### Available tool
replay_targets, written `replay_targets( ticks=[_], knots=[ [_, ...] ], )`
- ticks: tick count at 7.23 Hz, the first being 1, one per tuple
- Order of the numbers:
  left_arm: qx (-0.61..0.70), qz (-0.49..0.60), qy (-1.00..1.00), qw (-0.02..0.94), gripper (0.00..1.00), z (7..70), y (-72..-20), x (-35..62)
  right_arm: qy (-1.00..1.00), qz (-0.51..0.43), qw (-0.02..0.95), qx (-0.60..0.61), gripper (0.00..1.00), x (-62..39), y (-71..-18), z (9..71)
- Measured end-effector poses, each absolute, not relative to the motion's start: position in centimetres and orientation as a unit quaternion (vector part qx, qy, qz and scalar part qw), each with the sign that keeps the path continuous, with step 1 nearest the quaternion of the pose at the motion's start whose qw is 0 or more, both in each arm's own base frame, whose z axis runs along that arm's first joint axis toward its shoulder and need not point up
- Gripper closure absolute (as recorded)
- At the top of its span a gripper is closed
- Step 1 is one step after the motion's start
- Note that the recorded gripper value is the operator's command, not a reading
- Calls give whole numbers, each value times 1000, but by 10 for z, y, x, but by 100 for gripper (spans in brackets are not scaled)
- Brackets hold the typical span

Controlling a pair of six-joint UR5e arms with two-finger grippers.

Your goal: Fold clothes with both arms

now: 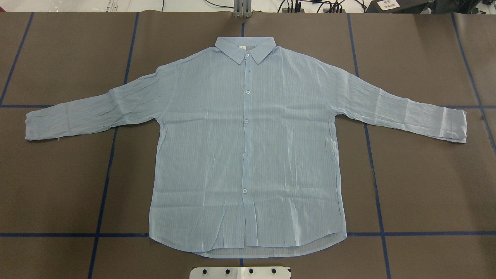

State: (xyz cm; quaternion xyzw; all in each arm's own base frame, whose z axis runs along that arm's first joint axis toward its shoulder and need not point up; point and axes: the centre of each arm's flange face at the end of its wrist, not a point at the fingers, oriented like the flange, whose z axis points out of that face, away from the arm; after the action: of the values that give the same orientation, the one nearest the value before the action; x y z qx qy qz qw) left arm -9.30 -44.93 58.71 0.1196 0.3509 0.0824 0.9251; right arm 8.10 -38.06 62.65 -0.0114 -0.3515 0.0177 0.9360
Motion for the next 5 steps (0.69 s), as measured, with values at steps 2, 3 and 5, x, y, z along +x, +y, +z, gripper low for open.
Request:
replay_targets(
  ticks=[2,3,5],
  knots=[
    [130,87,349,924,0,581,-450,-93,-351,15,936,-4,0,81,-382,619],
    [143,92,348,922,0,572,-451,-93,-352,13,936,5,0,81,-387,612],
    [217,118,336,909,0,531,-463,-93,-348,-12,933,85,0,82,-423,575]
  ],
)
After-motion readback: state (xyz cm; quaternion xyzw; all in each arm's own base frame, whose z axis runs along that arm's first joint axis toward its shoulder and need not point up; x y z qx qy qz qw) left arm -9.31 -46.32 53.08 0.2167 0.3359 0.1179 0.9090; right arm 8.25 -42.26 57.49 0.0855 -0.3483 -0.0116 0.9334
